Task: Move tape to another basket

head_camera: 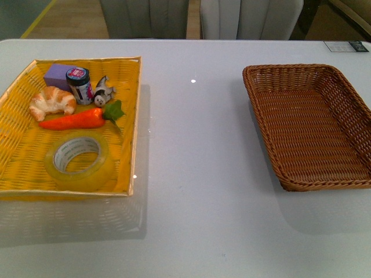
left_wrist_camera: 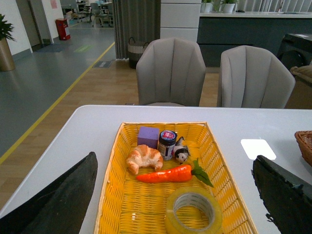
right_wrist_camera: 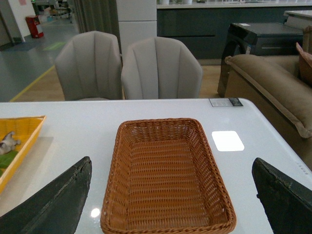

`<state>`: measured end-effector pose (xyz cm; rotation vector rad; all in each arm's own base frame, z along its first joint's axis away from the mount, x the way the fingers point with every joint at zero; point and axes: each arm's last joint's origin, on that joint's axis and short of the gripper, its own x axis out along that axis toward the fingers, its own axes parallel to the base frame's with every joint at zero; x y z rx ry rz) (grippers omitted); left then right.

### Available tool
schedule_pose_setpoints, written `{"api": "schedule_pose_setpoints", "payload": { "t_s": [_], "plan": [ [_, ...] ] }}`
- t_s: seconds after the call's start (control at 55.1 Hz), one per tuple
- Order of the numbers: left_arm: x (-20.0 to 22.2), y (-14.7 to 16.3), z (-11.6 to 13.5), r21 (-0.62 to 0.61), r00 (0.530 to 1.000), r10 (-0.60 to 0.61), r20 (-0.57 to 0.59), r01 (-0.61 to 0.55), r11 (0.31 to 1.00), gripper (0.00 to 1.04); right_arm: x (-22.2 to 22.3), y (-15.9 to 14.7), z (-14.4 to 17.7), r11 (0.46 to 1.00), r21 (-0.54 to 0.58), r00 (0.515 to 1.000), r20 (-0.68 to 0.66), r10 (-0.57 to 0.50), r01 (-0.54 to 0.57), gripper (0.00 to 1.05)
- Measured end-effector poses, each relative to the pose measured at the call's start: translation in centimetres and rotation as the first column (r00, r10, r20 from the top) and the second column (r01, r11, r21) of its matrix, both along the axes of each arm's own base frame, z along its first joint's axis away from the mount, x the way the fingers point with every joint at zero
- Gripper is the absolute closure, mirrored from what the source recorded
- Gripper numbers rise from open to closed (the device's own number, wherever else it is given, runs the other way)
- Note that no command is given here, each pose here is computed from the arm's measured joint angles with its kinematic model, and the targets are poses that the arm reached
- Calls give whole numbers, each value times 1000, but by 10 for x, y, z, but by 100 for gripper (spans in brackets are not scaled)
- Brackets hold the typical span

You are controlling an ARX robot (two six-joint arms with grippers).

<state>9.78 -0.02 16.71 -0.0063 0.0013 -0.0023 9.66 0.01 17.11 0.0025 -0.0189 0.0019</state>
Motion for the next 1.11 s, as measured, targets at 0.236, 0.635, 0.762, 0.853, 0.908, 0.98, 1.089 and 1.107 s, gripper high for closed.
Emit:
{"api": "schedule_pose_setpoints", "payload": {
  "t_s": [0.236, 0.635, 0.762, 0.853, 0.908, 0.98, 1.089, 1.107],
  "plan": [
    [1, 2, -1, -149, 976, -138, -166, 113, 982, 9, 0, 0, 0, 1000, 0, 1000, 0, 0, 0, 9],
    [110, 30, 10, -359, 947, -223, -230, 131, 924, 9, 0, 0, 0, 1000, 0, 1000, 0, 0, 0, 9],
    [155, 34, -20, -311, 917, -229, -325, 125, 942, 9, 0, 0, 0, 1000, 0, 1000, 0, 0, 0, 9],
    [179, 34, -53, -283, 869, -239, -433, 120, 951, 9, 0, 0, 0, 1000, 0, 1000, 0, 0, 0, 9],
    [189, 34, -69, -265, 846, -235, -479, 116, 957, 9, 0, 0, 0, 1000, 0, 1000, 0, 0, 0, 9],
    [199, 35, -84, -246, 824, -230, -517, 114, 963, 9, 0, 0, 0, 1000, 0, 1000, 0, 0, 0, 9],
    [215, 37, -104, -225, 797, -215, -564, 103, 969, 9, 0, 0, 0, 1000, 0, 1000, 0, 0, 0, 9],
    [218, 38, -107, -222, 792, -214, -572, 102, 970, 9, 0, 0, 0, 1000, 0, 1000, 0, 0, 0, 9]
  ]
}}
